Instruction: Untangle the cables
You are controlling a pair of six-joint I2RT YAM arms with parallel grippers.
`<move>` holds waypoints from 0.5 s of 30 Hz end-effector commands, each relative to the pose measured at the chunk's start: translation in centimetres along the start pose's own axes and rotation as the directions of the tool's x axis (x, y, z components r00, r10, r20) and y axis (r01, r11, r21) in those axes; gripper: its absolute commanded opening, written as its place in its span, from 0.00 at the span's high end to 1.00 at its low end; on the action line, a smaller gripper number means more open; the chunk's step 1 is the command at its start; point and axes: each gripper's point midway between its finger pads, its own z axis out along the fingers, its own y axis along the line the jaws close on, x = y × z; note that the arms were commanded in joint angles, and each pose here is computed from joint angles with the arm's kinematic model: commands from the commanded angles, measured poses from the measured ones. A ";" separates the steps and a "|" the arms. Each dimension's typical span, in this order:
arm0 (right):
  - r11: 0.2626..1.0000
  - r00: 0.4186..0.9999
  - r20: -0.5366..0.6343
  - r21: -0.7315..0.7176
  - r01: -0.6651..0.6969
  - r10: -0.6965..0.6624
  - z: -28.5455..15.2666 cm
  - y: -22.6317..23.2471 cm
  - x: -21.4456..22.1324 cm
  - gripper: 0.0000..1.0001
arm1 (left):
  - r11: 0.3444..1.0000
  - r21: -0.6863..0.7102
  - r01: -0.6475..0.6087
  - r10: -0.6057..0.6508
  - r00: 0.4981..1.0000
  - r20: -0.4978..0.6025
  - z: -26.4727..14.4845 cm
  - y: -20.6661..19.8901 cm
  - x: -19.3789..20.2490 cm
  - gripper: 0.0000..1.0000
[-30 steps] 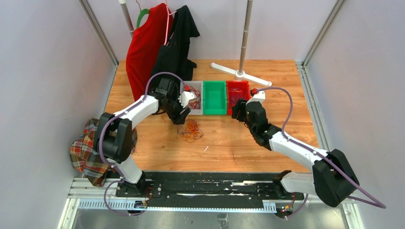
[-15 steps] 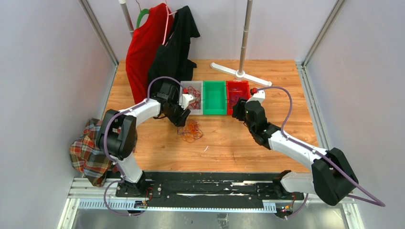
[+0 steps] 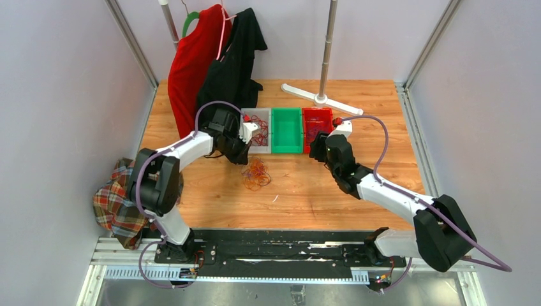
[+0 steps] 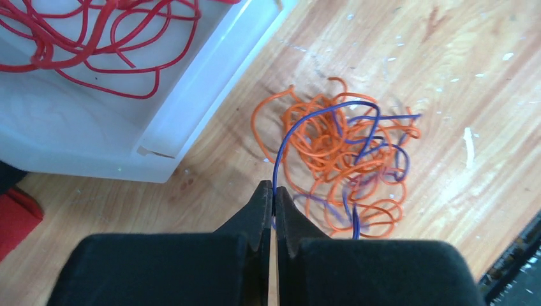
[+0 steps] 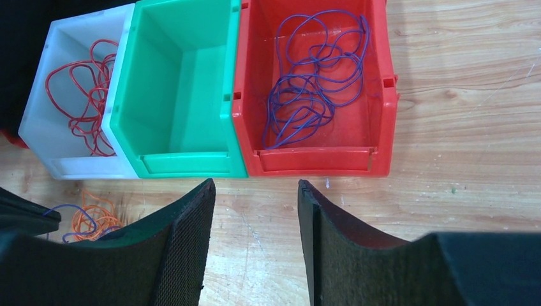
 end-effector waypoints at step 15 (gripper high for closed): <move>0.754 0.964 0.265 -0.639 0.153 0.030 -6.2 15.9 -6.3 0.29 | 0.912 0.083 -0.402 0.373 0.897 0.238 -14.3 -11.6 -12.9 0.99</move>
